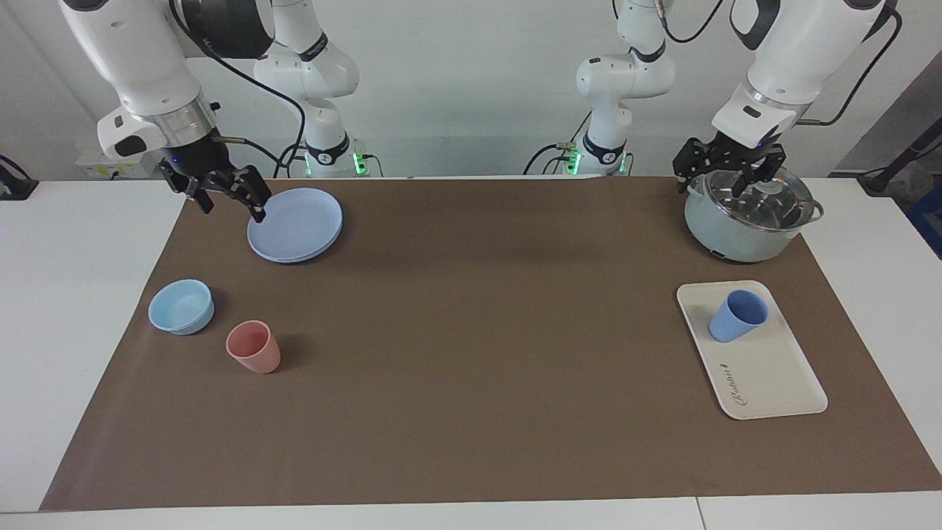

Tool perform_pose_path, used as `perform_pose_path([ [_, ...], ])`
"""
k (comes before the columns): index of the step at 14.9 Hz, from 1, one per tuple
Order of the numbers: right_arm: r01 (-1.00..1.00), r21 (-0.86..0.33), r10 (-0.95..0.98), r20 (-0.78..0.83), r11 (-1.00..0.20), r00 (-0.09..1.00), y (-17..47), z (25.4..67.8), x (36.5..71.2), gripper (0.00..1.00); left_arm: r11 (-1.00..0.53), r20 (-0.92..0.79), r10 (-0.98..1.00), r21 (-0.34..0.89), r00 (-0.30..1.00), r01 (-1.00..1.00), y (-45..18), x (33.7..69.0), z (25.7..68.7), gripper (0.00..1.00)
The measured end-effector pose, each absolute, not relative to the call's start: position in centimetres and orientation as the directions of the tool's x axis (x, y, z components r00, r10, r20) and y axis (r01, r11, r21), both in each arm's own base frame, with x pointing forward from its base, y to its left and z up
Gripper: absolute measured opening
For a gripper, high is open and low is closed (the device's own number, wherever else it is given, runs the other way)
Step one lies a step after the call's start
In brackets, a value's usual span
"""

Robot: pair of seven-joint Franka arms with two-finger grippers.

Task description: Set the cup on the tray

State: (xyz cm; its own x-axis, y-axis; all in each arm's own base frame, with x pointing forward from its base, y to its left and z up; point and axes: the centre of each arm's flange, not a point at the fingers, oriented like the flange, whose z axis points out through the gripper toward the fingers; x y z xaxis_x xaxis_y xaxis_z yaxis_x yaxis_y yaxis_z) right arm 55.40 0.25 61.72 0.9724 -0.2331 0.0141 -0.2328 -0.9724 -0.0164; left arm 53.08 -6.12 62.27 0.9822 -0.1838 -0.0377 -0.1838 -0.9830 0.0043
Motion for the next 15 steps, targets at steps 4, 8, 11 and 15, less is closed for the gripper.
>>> perform_pose_path([
  [4,-0.192,-0.013,-0.192,0.004,-0.981,0.981,0.1,62.7,55.2,1.00,-0.983,-0.028,-0.184,0.004,0.983,-0.184,-6.1,53.2,62.3,1.00],
  [8,-0.186,-0.013,-0.186,0.000,-0.983,0.983,0.2,62.7,55.2,1.00,-0.984,-0.022,-0.181,0.003,0.983,-0.181,-6.0,53.2,62.5,1.00],
  [11,-0.186,-0.008,-0.185,-0.022,-0.983,0.982,0.2,62.4,55.0,1.00,-0.986,-0.015,-0.167,0.002,0.986,-0.167,-5.2,53.2,62.8,1.00],
  [15,-0.177,0.012,-0.178,-0.034,-0.984,0.984,0.1,62.3,54.8,1.00,-0.986,-0.011,-0.165,0.002,0.986,-0.165,-5.2,53.1,63.0,1.00],
])
